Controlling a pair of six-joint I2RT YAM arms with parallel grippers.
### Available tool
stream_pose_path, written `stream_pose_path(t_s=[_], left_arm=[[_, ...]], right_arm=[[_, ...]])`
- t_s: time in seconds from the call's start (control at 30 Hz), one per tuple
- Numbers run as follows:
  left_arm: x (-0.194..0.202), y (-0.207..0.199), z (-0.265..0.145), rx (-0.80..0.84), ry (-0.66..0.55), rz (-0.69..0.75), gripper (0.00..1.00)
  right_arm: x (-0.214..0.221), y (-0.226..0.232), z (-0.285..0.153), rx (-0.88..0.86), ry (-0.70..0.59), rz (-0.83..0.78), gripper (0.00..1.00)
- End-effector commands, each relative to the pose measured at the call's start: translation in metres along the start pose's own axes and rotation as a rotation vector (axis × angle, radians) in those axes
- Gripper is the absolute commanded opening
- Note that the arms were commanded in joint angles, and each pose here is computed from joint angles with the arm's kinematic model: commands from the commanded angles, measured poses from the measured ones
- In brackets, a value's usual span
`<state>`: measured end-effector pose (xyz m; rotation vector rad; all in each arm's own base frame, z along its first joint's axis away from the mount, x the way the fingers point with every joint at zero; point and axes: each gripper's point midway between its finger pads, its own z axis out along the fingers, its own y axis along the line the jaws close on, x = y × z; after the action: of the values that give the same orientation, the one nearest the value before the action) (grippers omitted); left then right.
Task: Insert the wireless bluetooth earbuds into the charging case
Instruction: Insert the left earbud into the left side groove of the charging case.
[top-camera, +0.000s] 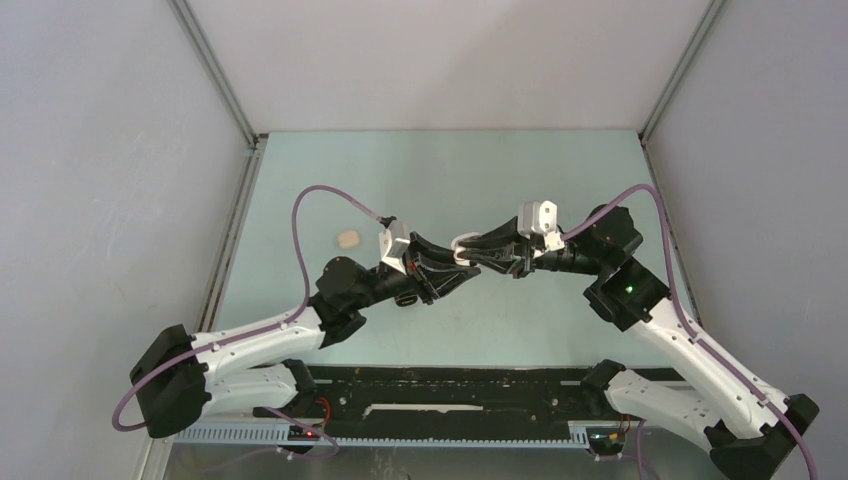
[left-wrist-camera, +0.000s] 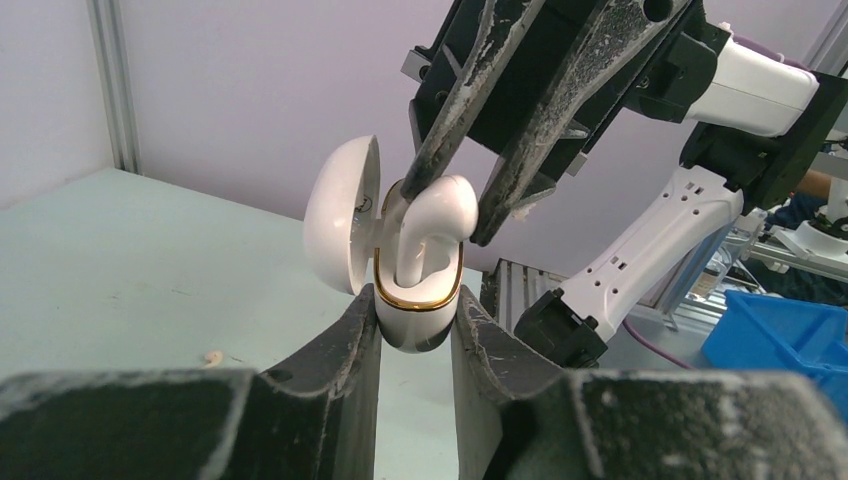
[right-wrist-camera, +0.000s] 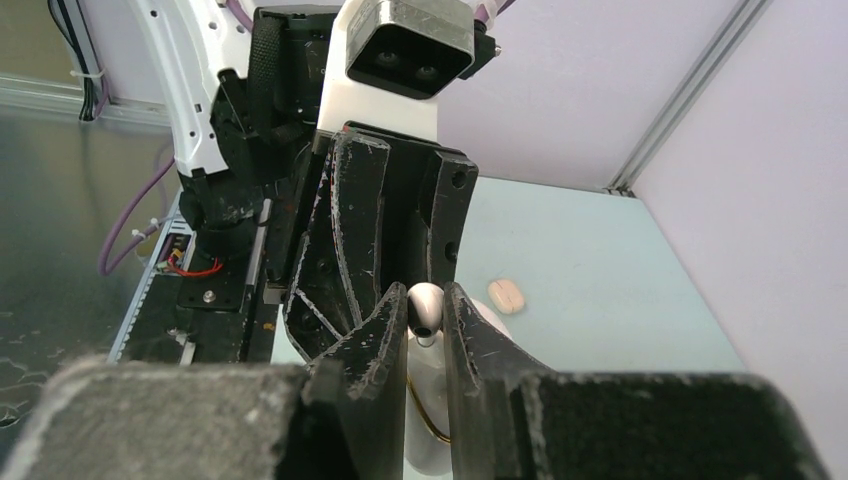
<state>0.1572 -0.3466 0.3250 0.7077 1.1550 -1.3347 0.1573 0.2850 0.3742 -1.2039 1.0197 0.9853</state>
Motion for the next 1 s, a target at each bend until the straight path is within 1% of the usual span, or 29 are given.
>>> stream_pose_path(t_s=[0.0, 0.17, 0.3, 0.33, 0.4, 0.47, 0.57, 0.7, 0.8, 0.97], left_arm=[[-0.031, -0.007, 0.002, 0.015, -0.093, 0.056, 0.0], [-0.032, -0.009, 0.0, 0.022, -0.096, 0.07, 0.0], [-0.03, -0.009, 0.0, 0.025, -0.091, 0.076, 0.0], [-0.03, -0.008, 0.0, 0.025, -0.091, 0.079, 0.0], [-0.029, -0.007, 0.0, 0.022, -0.088, 0.088, 0.0], [-0.026, -0.005, -0.001, 0.015, -0.081, 0.093, 0.0], [-0.023, -0.004, -0.001, 0.009, -0.076, 0.094, 0.0], [-0.019, -0.001, -0.001, -0.001, -0.067, 0.088, 0.0], [-0.018, 0.0, 0.0, -0.001, -0.064, 0.086, 0.0], [-0.015, 0.001, 0.0, -0.005, -0.056, 0.082, 0.0]], right_arm=[[-0.013, 0.001, 0.0, -0.01, -0.01, -0.031, 0.0], [-0.004, -0.01, 0.001, 0.04, 0.022, -0.042, 0.0], [0.009, -0.011, 0.001, 0.046, 0.064, -0.023, 0.0], [0.01, -0.011, 0.002, 0.047, 0.068, -0.02, 0.02], [0.012, -0.012, 0.002, 0.054, 0.074, -0.015, 0.11], [0.012, -0.013, 0.002, 0.06, 0.074, -0.011, 0.17], [0.008, -0.012, 0.001, 0.058, 0.08, -0.006, 0.24], [-0.011, -0.011, -0.003, 0.051, 0.068, -0.023, 0.37], [-0.019, -0.012, -0.006, 0.053, 0.082, -0.038, 0.46], [-0.028, -0.009, -0.013, 0.046, 0.079, -0.042, 0.53]])
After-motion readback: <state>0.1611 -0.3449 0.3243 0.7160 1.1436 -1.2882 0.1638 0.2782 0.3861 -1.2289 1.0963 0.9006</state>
